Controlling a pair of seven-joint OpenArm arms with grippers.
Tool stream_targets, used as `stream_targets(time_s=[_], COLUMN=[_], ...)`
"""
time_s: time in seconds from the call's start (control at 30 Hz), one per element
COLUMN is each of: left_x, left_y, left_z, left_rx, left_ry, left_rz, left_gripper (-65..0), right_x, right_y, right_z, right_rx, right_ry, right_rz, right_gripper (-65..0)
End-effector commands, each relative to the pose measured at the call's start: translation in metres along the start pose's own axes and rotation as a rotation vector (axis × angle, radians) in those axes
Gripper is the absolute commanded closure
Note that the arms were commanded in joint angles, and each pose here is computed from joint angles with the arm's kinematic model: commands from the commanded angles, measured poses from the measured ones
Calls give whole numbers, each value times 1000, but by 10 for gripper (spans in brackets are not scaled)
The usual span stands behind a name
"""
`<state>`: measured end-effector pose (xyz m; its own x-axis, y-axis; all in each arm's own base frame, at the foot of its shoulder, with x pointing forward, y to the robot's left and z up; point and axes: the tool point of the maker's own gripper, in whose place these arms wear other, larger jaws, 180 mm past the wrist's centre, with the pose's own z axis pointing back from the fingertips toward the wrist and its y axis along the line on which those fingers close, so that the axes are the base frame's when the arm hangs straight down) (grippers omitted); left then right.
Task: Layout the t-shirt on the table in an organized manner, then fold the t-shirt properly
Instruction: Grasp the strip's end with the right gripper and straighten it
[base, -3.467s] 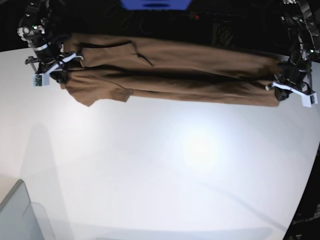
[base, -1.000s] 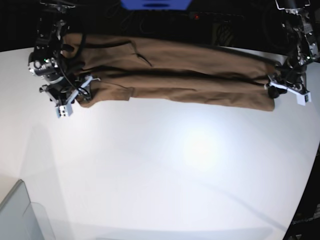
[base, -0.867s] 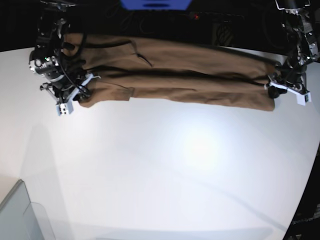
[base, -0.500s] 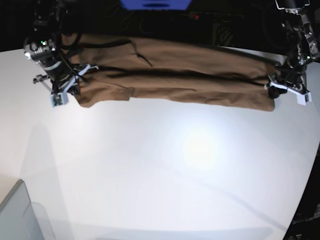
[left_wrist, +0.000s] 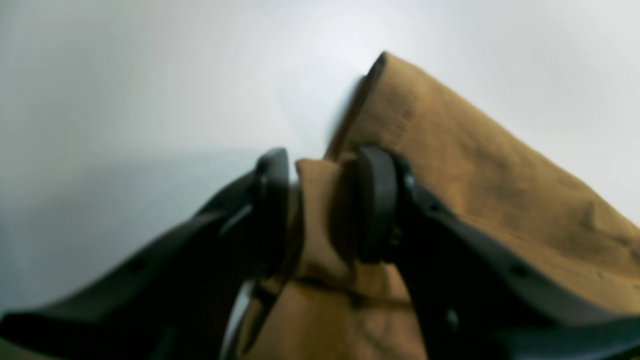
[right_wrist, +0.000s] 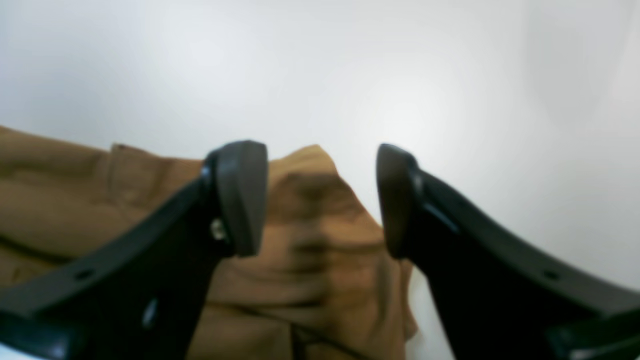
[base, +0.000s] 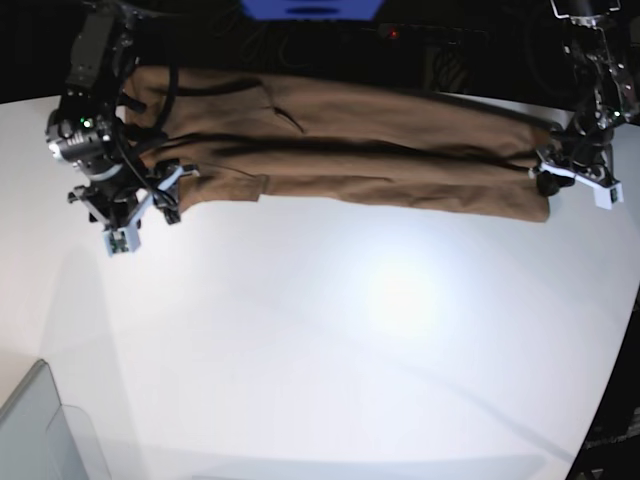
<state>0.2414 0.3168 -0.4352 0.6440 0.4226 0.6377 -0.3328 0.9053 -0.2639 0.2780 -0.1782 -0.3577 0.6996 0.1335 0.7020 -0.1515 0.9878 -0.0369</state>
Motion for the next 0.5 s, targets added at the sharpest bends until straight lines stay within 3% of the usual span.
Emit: stream_targets(time_s=[0.0,0.23,0.3,0.37,0.47], left_x=[-25,-24,-23,-22,-22], left_y=[13,12,11,11,11], left_z=[3,3,3,2,2], left_rx=[49,47,46,46,45], left_ry=[108,104,102,102,101], left_rz=[-9,-10,-9,-8,-8], left_gripper=[-232,-232,-232,-232,-232], right_x=[9,-14,-19,-21,-30], right_y=[-4,-6,-5,-4,-2], right_z=[-3,-26,-28,-29,-27], right_rx=[-4,24,29,32,37], right_ry=[-24,69,80,87,104], right_rz=[-3,-33,-34,-38,-42], right_gripper=[-371,-370,-340,-260,-58])
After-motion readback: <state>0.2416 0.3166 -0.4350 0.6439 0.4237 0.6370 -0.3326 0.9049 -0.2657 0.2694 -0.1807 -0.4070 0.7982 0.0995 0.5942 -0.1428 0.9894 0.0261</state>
